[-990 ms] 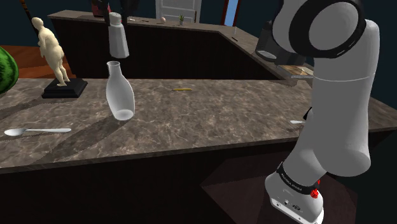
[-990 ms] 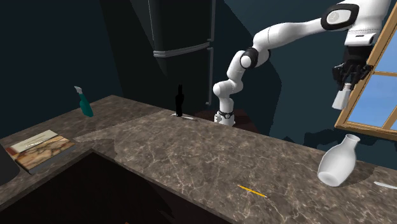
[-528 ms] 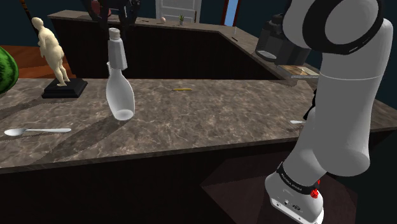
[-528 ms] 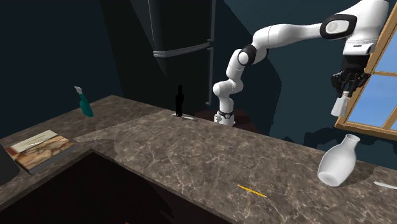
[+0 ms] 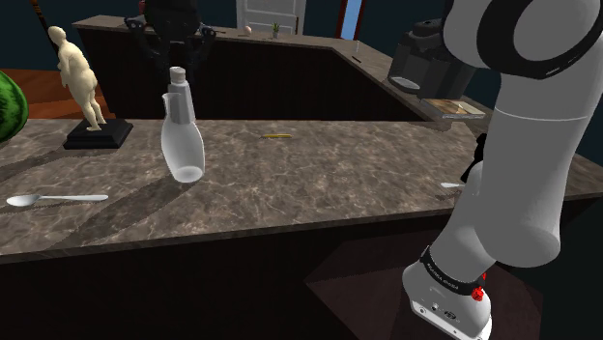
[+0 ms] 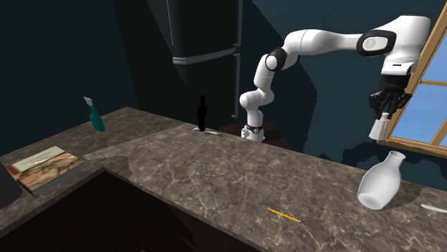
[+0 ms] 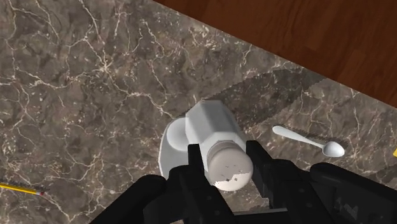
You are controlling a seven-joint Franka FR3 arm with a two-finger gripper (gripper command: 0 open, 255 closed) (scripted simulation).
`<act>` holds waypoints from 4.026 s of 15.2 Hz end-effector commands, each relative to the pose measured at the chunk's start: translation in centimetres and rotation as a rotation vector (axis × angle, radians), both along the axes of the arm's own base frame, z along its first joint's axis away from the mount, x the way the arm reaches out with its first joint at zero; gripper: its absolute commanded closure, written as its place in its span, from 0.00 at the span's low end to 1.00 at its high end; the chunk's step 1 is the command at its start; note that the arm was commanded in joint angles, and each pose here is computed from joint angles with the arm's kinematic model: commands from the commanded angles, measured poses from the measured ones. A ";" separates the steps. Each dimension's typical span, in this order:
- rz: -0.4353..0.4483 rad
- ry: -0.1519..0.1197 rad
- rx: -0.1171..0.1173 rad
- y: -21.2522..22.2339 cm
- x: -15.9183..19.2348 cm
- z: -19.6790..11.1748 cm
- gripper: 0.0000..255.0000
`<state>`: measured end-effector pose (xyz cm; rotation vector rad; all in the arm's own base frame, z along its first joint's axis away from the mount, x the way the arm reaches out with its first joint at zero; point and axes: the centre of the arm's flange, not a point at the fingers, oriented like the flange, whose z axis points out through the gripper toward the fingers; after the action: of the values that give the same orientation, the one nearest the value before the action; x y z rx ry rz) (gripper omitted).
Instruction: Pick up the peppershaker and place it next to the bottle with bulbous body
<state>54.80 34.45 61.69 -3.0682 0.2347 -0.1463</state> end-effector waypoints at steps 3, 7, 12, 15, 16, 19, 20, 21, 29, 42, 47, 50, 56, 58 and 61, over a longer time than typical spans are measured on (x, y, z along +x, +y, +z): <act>0.000 -0.001 0.000 0.0 0.0 -2.2 1.00; 0.000 -0.001 0.000 0.0 0.0 -4.3 1.00; 0.000 -0.001 0.000 0.0 0.0 -6.9 1.00; 0.000 -0.001 0.000 0.0 0.0 -8.5 1.00; 0.000 -0.001 0.000 0.0 0.0 -9.0 1.00; 0.000 -0.001 0.000 0.0 0.0 -10.6 1.00; 0.000 -0.001 0.000 0.0 0.0 -11.1 1.00; 0.000 -0.001 0.000 0.0 0.0 -11.7 1.00; 0.000 -0.001 0.000 0.0 0.0 -15.9 1.00; 0.000 -0.001 0.000 0.0 0.0 -22.8 1.00; 0.000 -0.001 0.000 0.0 0.0 -24.0 1.00; 0.000 -0.001 0.000 0.0 0.0 -24.0 1.00; 0.000 -0.001 0.000 0.0 -0.1 -24.0 0.00; 0.000 -0.001 0.000 0.0 -0.1 -24.0 0.00; 0.000 -0.001 0.000 -0.2 -0.4 -20.1 0.00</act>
<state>54.45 34.18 40.46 -3.0672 0.2358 -0.1480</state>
